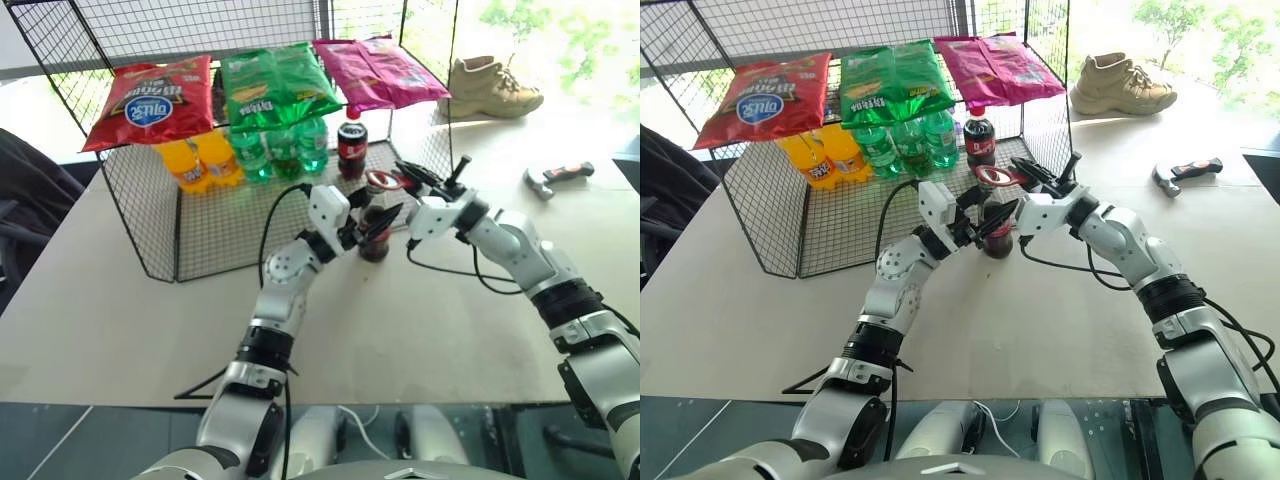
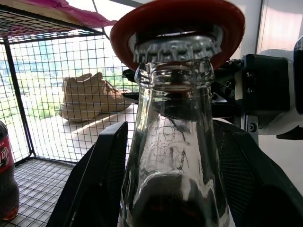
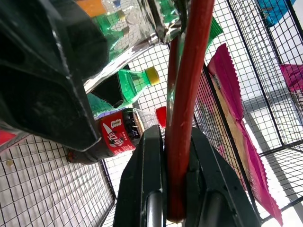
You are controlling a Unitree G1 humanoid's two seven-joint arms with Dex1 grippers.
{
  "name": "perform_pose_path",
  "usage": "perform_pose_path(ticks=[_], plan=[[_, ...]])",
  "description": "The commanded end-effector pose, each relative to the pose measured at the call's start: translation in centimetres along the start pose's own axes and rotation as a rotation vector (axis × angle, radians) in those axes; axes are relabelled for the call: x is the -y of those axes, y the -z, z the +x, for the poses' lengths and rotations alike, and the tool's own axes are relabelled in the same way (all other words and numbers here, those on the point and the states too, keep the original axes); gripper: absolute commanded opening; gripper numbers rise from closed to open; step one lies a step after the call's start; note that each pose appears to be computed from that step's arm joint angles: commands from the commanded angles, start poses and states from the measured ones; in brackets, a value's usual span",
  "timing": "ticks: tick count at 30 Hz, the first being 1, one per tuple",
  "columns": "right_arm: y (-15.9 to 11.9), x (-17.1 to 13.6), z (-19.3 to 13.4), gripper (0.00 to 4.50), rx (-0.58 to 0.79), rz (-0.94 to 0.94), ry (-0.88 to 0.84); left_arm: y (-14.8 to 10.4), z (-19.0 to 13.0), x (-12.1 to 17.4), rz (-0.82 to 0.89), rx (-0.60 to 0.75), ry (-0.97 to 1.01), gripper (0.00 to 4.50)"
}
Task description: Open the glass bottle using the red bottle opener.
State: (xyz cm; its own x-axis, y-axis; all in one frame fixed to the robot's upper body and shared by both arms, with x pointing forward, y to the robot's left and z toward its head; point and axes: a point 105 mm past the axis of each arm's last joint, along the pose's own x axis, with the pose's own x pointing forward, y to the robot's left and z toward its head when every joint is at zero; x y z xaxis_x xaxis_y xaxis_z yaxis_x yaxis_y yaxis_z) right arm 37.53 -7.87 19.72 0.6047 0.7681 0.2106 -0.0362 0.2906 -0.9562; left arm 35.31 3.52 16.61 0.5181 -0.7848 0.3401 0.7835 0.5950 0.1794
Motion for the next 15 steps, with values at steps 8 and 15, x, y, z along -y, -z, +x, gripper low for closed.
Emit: perform_pose_path(ticks=[8, 15], plan=[[1.3, 0.9, -0.5, 0.0, -0.027, -0.198, -0.064, -0.1, 0.3, 0.2, 0.02, -0.006, 0.012, 2.14], [2.4, 2.8, -0.8, 0.0, -0.05, -0.306, -0.03, 0.0, 0.4, 0.3, 0.013, -0.005, 0.013, 2.14]])
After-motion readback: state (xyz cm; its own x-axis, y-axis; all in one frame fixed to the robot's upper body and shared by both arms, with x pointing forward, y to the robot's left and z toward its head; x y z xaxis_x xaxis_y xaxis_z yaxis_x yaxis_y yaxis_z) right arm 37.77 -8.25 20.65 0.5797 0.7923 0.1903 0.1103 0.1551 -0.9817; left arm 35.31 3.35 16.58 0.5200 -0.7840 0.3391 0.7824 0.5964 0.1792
